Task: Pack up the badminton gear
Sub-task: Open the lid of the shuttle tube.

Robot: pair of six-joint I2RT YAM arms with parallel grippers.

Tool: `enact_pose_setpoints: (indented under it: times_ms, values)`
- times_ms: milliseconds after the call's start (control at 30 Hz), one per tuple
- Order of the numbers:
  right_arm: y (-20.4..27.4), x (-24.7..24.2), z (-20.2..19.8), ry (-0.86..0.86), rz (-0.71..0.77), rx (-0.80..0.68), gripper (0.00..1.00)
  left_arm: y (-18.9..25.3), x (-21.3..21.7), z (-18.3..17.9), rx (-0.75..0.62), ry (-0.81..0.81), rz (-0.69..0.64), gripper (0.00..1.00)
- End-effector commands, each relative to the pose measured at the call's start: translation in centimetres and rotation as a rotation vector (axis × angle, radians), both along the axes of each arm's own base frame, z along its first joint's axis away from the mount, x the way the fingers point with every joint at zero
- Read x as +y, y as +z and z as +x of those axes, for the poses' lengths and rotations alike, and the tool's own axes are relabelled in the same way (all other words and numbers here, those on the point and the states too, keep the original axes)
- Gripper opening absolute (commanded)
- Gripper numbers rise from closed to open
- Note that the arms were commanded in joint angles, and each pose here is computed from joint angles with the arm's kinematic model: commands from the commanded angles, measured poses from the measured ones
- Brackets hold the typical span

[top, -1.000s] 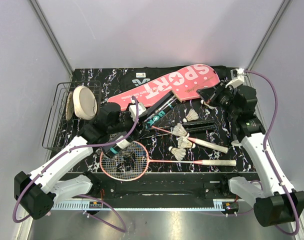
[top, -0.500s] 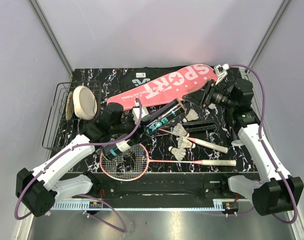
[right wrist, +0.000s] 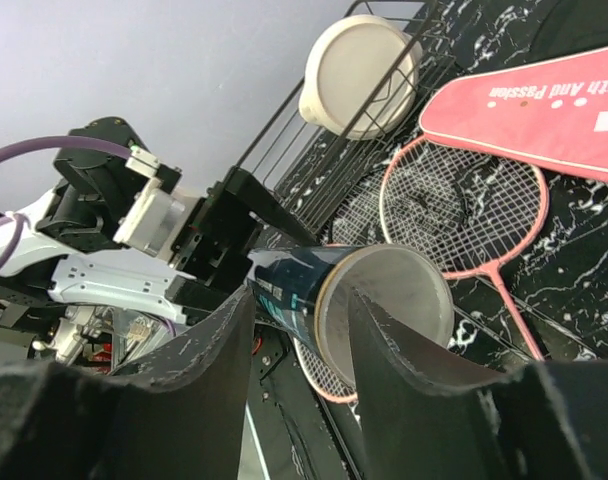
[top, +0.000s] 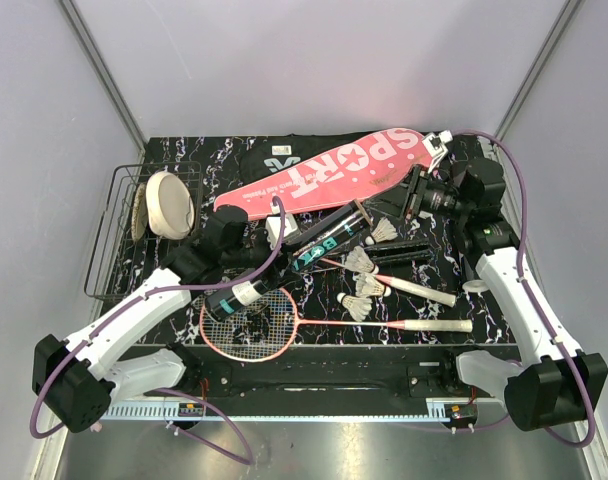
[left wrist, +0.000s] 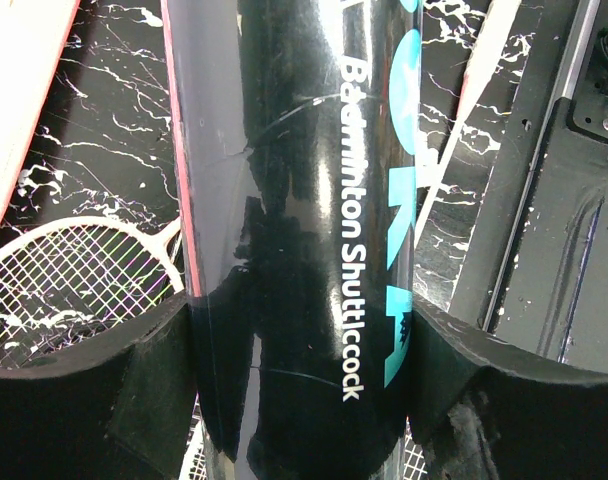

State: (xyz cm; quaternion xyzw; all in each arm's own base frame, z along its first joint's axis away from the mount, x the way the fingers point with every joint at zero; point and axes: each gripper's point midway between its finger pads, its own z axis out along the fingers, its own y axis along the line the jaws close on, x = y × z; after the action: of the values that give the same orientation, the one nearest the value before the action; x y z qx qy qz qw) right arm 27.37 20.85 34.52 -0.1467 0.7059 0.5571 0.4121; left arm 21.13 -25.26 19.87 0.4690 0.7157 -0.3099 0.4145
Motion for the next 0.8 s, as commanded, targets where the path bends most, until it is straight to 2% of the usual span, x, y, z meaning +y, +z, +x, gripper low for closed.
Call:
enact_pose_setpoints:
  times_ms: [0, 67, 300, 600, 767]
  values:
    - [0.5, -0.2, -0.2, -0.017, -0.031, -0.034, 0.47, 4.6, -1.1, 0.6, -0.129, -0.037, -0.103, 0.0]
    - [0.5, 0.3, -0.8, 0.032, -0.009, -0.014, 0.41, 4.6, -1.1, 0.7, -0.13, -0.032, -0.104, 0.0]
    - [0.4, 1.6, -2.3, 0.137, 0.057, 0.016, 0.35, 5.3, -1.3, 0.7, -0.144, -0.032, -0.131, 0.0]
    - [-0.3, 1.1, -1.5, 0.05, 0.006, 0.007, 0.44, 5.6, -1.2, 0.6, -0.159, -0.03, -0.143, 0.0]
    - [-1.2, 0.6, -1.2, 0.002, -0.043, 0.014, 0.43, 5.7, -1.1, 0.8, -0.165, -0.021, -0.144, 0.0]
